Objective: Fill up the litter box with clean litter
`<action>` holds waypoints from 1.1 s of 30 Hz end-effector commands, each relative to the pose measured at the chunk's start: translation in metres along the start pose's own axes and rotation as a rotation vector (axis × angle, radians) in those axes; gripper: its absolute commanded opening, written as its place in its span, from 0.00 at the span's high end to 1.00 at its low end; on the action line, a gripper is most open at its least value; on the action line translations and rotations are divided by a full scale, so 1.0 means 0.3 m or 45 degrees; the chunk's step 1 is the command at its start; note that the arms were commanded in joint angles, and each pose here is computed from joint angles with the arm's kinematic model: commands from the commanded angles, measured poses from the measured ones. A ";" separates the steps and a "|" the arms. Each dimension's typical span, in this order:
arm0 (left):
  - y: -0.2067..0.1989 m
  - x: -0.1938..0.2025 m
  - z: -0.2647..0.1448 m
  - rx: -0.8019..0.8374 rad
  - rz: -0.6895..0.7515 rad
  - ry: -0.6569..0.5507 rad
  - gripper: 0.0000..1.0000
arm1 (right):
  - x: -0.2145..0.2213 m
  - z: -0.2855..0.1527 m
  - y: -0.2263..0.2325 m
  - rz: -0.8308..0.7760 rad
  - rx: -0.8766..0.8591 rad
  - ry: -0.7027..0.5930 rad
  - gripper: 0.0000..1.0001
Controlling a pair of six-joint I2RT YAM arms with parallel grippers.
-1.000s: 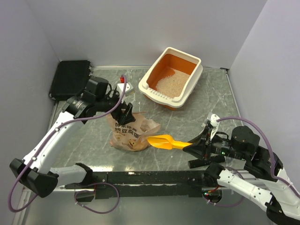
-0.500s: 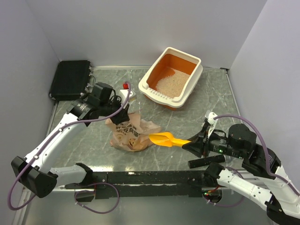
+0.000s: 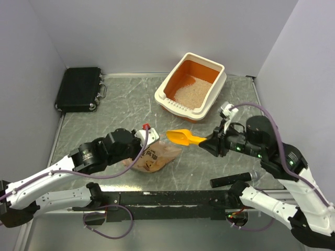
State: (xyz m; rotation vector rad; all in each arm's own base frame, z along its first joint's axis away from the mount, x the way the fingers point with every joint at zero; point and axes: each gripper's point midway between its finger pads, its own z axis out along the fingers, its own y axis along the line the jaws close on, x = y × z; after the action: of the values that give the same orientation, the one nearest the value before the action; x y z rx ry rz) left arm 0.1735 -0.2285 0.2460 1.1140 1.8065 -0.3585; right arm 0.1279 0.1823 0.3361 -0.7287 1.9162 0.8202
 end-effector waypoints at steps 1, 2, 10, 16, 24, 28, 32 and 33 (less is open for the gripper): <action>0.053 -0.048 0.000 -0.221 -0.077 -0.123 0.99 | -0.049 0.026 -0.004 0.007 -0.036 0.001 1.00; 0.065 -0.020 0.003 -0.275 -0.081 -0.104 0.99 | -0.045 0.023 -0.007 0.007 -0.030 0.005 1.00; 0.005 -0.014 -0.034 -0.305 -0.078 -0.238 0.99 | 0.011 0.087 -0.032 0.067 -0.042 0.129 1.00; -0.005 -0.013 -0.085 -0.272 -0.091 -0.322 0.99 | 0.013 0.143 -0.025 0.107 -0.094 0.172 1.00; -0.003 0.001 -0.101 -0.275 -0.100 -0.343 0.99 | 0.060 0.184 -0.005 0.140 -0.182 0.267 1.00; -0.015 0.011 -0.089 -0.270 -0.091 -0.331 0.99 | 0.102 0.188 -0.008 0.133 -0.195 0.345 1.00; -0.026 0.023 -0.077 -0.260 -0.089 -0.325 0.99 | 0.125 0.177 -0.007 0.121 -0.201 0.369 1.00; -0.028 0.029 -0.073 -0.260 -0.085 -0.321 0.99 | 0.137 0.169 -0.005 0.120 -0.202 0.390 1.00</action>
State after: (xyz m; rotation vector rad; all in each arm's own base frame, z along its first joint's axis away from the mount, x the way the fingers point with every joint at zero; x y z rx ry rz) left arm 0.1518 -0.2107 0.2407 0.8932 1.6334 -0.2990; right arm 0.1508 0.2191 0.2831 -0.8482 2.1752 0.9502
